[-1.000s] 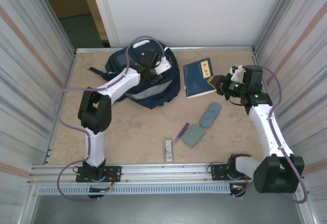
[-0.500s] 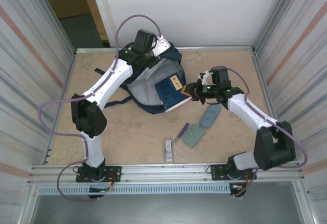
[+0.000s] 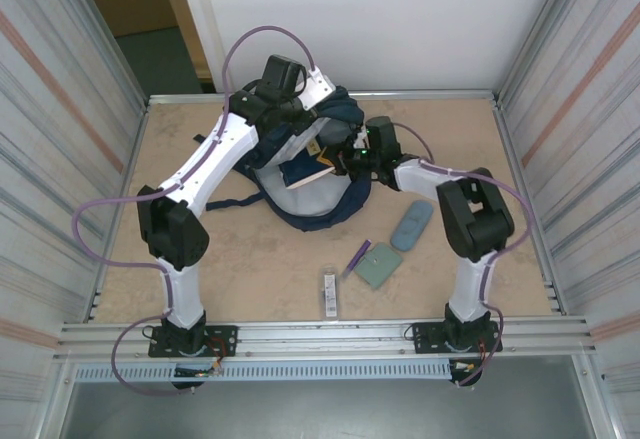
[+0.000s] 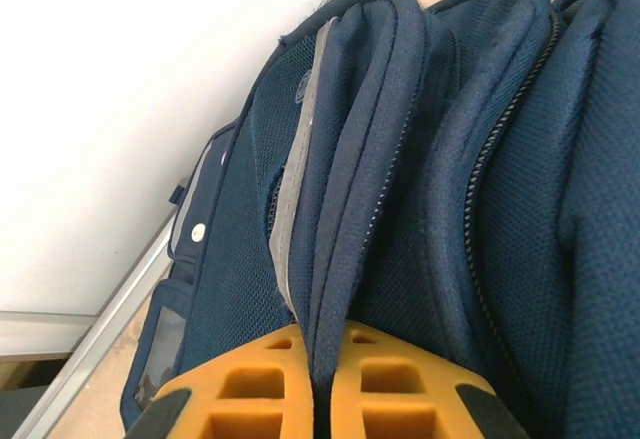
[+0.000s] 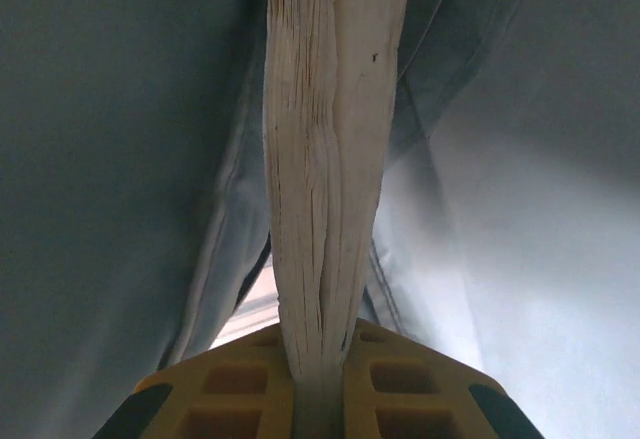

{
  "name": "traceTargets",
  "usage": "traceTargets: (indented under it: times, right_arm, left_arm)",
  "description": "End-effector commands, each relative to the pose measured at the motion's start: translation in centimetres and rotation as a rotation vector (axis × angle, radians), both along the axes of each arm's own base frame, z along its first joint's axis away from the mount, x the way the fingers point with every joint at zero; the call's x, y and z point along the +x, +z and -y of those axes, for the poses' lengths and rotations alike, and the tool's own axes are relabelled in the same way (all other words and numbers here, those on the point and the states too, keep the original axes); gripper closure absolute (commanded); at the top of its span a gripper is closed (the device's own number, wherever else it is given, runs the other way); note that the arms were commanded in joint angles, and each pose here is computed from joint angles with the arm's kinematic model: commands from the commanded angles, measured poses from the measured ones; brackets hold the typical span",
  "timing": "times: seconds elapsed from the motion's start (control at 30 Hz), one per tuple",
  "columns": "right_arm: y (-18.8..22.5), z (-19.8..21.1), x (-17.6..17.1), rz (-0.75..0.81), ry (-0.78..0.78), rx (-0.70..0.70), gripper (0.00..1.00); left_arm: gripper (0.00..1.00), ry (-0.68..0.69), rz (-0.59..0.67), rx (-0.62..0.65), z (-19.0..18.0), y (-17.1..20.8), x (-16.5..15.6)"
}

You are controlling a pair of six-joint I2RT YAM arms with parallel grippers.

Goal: Pack the student bag

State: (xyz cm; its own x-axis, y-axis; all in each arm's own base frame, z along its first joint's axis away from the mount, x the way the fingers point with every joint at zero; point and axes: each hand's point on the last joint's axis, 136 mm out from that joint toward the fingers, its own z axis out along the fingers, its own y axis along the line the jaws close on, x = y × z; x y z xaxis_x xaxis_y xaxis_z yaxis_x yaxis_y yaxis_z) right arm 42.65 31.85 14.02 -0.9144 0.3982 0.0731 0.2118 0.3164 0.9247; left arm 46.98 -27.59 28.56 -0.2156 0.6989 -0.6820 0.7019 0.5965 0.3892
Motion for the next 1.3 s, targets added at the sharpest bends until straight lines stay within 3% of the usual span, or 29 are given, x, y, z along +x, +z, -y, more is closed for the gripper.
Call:
traceTargets:
  times: [0.0,0.2,0.5,0.83,1.07,1.2,1.27]
  right_arm:
    - [1.9,-1.4,3.3,0.101,-0.039,0.058,1.0]
    - [-1.2,-1.6,6.5,0.09,-0.068,0.077,1.0]
    - [-5.9,-0.4,10.3,0.013,-0.098,0.054,0.9]
    - [-8.0,-0.3,11.9,0.006,0.011,-0.003,0.72]
    - [-7.3,1.6,13.2,-0.003,-0.071,-0.004,0.68]
    - [-6.4,2.0,13.6,0.002,-0.088,0.008,0.73]
    - [-5.7,1.8,13.7,0.025,-0.08,0.019,0.91]
  left_arm:
    - [1.0,-0.035,0.165,-0.173,0.3,9.2,-1.8]
    - [1.0,-0.064,0.16,-0.173,0.4,8.8,-2.7]
    - [1.0,-0.105,0.152,-0.221,0.9,9.3,-3.8]
    - [1.0,-0.126,0.115,-0.212,0.9,7.6,-3.6]
    - [1.0,-0.108,0.094,-0.206,0.4,6.4,-3.3]
    - [1.0,-0.1,0.083,-0.194,0.3,5.6,-3.2]
    - [1.0,-0.099,0.08,-0.188,0.3,5.3,-3.2]
